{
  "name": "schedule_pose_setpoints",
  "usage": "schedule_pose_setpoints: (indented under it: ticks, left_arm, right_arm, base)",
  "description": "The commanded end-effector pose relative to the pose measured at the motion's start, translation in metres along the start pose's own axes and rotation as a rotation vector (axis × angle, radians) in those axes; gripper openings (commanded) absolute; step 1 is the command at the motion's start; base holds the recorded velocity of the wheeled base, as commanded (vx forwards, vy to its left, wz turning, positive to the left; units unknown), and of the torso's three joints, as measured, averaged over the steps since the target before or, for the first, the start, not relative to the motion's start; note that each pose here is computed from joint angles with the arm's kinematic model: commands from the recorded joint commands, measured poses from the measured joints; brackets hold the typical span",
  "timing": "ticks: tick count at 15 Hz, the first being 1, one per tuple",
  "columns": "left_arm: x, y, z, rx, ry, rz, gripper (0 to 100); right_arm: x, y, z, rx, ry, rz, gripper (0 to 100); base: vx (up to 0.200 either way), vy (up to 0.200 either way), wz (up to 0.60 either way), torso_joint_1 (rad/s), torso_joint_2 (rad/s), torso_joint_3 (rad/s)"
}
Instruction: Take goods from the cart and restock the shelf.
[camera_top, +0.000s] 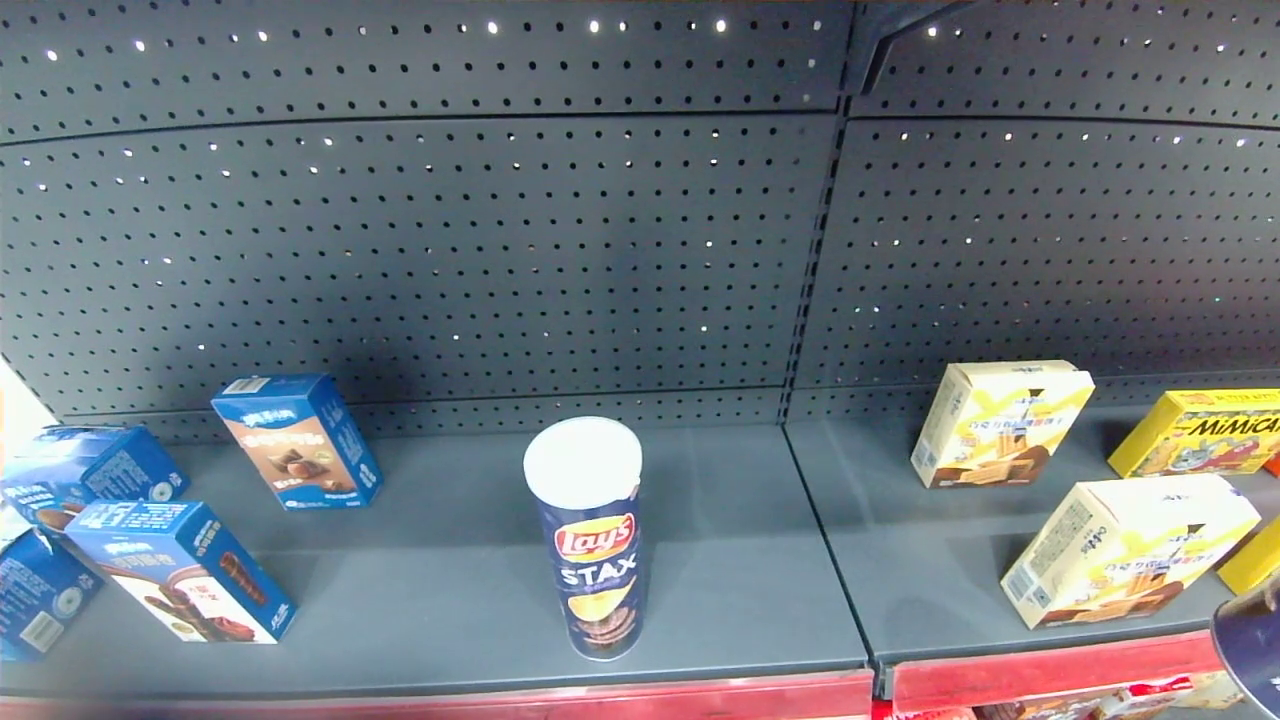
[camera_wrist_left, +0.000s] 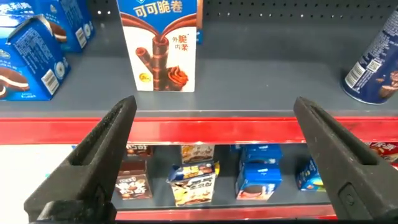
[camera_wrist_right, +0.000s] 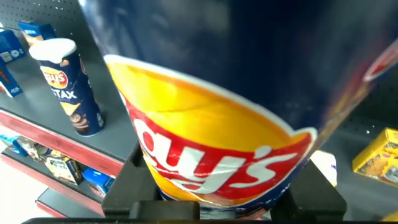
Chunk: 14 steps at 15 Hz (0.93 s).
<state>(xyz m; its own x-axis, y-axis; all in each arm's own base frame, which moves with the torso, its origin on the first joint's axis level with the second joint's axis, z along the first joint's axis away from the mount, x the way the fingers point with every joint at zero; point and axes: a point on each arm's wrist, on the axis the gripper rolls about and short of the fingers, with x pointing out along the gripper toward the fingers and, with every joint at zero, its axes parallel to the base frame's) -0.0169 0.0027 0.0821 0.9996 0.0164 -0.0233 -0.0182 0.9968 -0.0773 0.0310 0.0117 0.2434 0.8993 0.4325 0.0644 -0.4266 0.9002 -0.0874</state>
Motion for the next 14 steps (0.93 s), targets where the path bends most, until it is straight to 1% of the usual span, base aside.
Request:
schedule_pose_setpoints:
  ticks: [1,3,4,5,6,7,8,9,11,12,14]
  left_arm:
    - [0.000,0.001,0.000,0.000,0.001,0.039,100]
    - [0.000,0.002,0.000,0.002,0.000,0.076,100]
    - [0.000,0.001,0.001,0.006,-0.004,0.068,100]
    - [0.000,0.001,-0.001,0.051,0.012,0.026,100]
    - [0.000,-0.001,-0.003,0.095,0.036,-0.040,100]
    - [0.000,-0.002,-0.005,0.114,0.057,-0.095,100]
    - [0.000,-0.002,-0.005,0.124,0.058,-0.114,100]
    - [0.000,-0.002,-0.005,0.126,0.060,-0.115,100]
    - [0.000,-0.002,-0.005,0.117,0.060,-0.112,100]
    - [0.000,-0.002,-0.005,0.111,0.061,-0.110,100]
    - [0.000,-0.002,-0.005,0.114,0.060,-0.110,100]
  right_arm:
    - [0.012,-0.004,0.009,-0.010,0.013,0.017,0]
    - [0.018,-0.003,0.020,-0.015,-0.021,0.062,0]
    - [0.019,-0.003,0.024,-0.016,-0.032,0.073,0]
    - [0.020,-0.003,0.026,-0.016,-0.035,0.080,0]
    - [0.021,-0.003,0.026,-0.015,-0.034,0.082,0]
    - [0.020,-0.003,0.027,-0.017,-0.040,0.083,0]
    - [0.021,-0.003,0.028,-0.017,-0.042,0.086,0]
    - [0.022,-0.002,0.029,-0.016,-0.045,0.106,0]
    - [0.027,-0.002,0.033,-0.012,-0.046,0.139,0]
    - [0.033,0.000,0.036,-0.009,-0.042,0.176,0]
    - [0.042,0.005,0.034,-0.001,-0.017,0.257,0]
  base:
    - [0.000,0.000,0.00,0.000,0.00,0.000]
    - [0.000,0.000,0.00,0.000,0.00,0.000]
    - [0.000,0.000,0.00,0.000,0.00,0.000]
    - [0.000,0.000,0.00,0.000,0.00,0.000]
    - [0.000,0.000,0.00,0.000,0.00,0.000]
    - [0.000,0.000,0.00,0.000,0.00,0.000]
    - [0.000,0.000,0.00,0.000,0.00,0.000]
    - [0.000,0.000,0.00,0.000,0.00,0.000]
    - [0.000,0.000,0.00,0.000,0.00,0.000]
    - [0.000,0.000,0.00,0.000,0.00,0.000]
    - [0.000,0.000,0.00,0.000,0.00,0.000]
